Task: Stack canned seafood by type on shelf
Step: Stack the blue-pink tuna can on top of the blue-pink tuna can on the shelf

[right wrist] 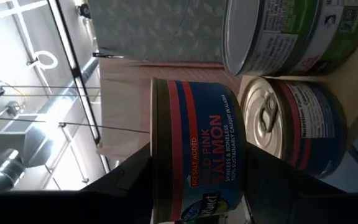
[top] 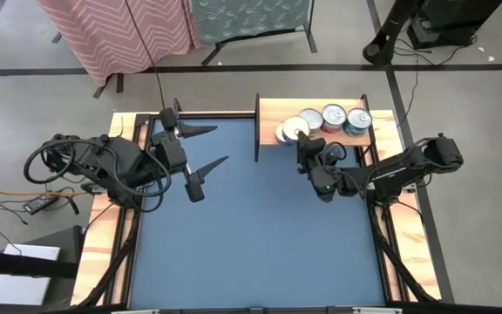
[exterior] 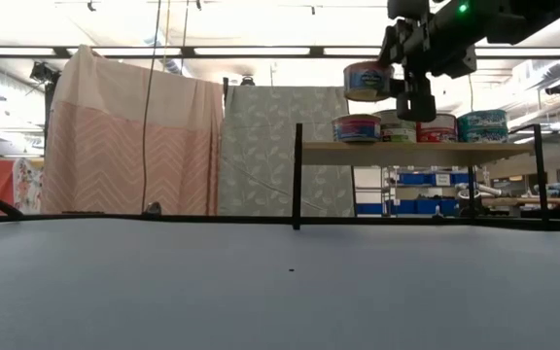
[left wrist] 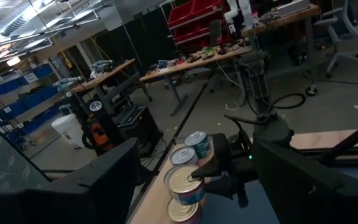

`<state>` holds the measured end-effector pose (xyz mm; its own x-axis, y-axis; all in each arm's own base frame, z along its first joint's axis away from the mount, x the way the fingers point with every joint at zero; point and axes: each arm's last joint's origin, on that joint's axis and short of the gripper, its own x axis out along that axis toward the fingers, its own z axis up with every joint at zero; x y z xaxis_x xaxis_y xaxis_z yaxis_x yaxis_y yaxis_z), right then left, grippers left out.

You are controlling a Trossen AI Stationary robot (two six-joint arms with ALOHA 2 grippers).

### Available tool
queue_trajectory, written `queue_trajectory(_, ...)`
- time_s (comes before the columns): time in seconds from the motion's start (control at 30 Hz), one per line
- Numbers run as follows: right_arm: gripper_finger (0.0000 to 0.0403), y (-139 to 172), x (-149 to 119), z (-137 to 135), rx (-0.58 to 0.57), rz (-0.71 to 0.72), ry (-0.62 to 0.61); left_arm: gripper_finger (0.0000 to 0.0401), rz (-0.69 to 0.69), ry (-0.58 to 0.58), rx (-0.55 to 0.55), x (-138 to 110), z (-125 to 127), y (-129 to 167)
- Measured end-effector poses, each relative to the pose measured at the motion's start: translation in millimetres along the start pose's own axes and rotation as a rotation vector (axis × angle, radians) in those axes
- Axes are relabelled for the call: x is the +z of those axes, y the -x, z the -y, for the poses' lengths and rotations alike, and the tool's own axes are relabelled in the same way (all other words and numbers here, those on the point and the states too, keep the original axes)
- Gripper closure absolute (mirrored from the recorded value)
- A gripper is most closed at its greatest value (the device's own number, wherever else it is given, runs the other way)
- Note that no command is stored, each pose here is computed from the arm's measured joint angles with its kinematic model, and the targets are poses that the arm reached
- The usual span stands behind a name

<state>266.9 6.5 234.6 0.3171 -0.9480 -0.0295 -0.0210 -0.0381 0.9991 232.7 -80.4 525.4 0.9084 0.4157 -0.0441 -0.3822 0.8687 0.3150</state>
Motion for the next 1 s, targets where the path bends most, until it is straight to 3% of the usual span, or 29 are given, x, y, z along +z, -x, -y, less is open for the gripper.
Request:
queue_trajectory(0.43,0.0201,-23,-18,11,-0.031,-0.03,0.021,0.0089,0.005,0.005,0.001,1,0,0)
queue_trajectory(0.9,0.0201,-27,-16,11,-0.027,-0.001,0.021,0.0089,0.008,0.018,-0.009,1,-1,1)
queue_trajectory(1.0,0.0153,-27,-17,11,-0.026,-0.003,0.021,0.0089,0.008,0.017,-0.013,1,0,1)
